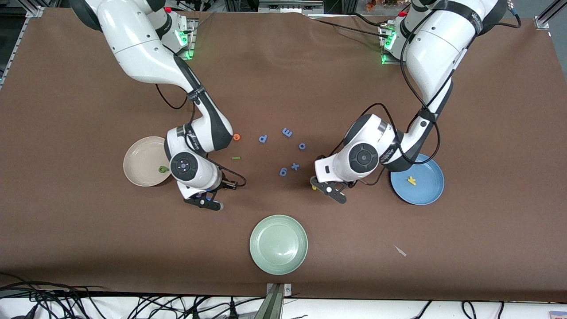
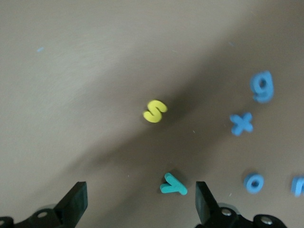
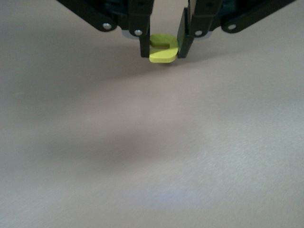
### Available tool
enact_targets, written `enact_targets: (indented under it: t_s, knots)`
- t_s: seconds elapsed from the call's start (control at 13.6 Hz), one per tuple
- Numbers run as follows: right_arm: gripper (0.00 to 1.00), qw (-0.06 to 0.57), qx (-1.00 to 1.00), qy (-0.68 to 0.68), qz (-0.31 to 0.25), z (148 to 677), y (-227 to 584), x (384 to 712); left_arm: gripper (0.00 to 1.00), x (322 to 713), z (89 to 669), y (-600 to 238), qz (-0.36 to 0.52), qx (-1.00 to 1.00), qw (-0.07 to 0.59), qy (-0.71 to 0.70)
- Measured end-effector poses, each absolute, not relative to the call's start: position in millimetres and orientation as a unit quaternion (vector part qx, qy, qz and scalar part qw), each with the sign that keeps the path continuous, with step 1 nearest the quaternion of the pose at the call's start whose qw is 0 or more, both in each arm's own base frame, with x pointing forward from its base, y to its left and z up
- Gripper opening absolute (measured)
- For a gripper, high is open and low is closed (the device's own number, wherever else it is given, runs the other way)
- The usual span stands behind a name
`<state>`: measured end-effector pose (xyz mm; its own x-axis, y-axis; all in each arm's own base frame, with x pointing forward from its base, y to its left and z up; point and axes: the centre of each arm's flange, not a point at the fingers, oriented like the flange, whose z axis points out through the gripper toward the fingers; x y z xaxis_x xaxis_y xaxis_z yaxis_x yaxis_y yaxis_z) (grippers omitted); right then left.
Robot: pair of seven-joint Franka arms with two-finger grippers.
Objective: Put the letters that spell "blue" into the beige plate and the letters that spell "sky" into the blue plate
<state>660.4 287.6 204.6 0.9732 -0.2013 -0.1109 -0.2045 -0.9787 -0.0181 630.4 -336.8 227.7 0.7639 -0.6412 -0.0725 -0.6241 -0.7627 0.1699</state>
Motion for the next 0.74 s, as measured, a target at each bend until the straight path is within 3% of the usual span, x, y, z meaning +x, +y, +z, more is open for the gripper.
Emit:
enact_targets:
  t_s: [0.37, 0.51, 0.66, 0.74]
  knots:
    - [0.27, -0.017, -0.996, 0.011, 0.082, 250.7, 204.5, 658.6, 1.0, 632.5, 207.1, -353.0, -0.005, 0.887, 0.009, -0.461]
    - [0.27, -0.025, -0.995, -0.022, 0.089, 259.0, 165.8, 648.8, 0.97, 630.6, 189.2, -368.6, 0.03, 0.876, 0.014, -0.481]
    - [0.27, -0.027, -0.995, -0.049, 0.083, 261.7, 125.4, 635.1, 0.85, 627.2, 177.5, -377.4, 0.043, 0.871, 0.021, -0.489]
    - [0.27, -0.027, -0.995, -0.06, 0.075, 258.1, 107.1, 626.2, 0.84, 627.0, 176.4, -378.1, 0.045, 0.87, 0.022, -0.491]
